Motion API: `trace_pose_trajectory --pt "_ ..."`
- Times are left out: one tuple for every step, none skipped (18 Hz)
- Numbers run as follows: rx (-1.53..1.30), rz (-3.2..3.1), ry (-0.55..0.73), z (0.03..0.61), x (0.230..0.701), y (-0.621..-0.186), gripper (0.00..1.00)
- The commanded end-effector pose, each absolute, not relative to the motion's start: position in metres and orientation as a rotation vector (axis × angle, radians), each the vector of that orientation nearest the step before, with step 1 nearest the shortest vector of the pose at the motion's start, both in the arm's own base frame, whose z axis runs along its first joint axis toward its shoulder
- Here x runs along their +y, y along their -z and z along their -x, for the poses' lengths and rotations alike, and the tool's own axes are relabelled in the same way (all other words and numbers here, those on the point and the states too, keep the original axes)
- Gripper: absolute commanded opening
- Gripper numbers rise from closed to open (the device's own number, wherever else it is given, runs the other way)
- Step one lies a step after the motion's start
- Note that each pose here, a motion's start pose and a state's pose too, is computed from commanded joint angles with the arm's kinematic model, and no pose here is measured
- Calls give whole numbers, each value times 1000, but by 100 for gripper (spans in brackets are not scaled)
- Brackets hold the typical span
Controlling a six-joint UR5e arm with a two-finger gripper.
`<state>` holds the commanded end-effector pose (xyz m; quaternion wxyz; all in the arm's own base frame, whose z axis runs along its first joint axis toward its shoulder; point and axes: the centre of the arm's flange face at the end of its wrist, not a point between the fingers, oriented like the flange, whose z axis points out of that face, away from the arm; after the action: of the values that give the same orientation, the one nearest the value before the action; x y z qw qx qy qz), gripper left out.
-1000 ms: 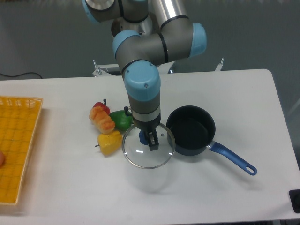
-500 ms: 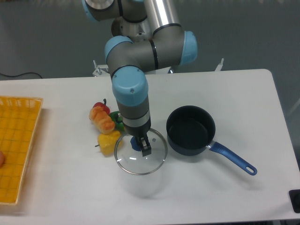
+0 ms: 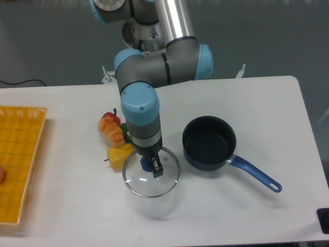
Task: Place the lid on the table
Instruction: 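Lower the held glass lid down onto the table surface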
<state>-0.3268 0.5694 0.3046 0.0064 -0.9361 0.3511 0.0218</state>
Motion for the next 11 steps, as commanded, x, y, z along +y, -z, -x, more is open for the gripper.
trace_pose_trajectory --pt "1102 2930 -62 327 570 -302 52" --pt "1105 2932 -54 328 570 -298 52" --pt "1109 2936 -44 328 571 -293 52" --pt "1111 2940 -37 329 571 -289 52" --pt "1111 2942 -30 330 573 -284 52" --pt "1115 2945 -25 330 573 -280 52" --pt "1113 2946 -23 331 574 -278 52" --pt "1116 2946 -21 331 574 -277 52" --pt "1119 2948 -12 331 575 -274 52" --pt "1117 2949 -10 333 575 -271 52" --pt "1126 2945 -12 333 577 -268 52"
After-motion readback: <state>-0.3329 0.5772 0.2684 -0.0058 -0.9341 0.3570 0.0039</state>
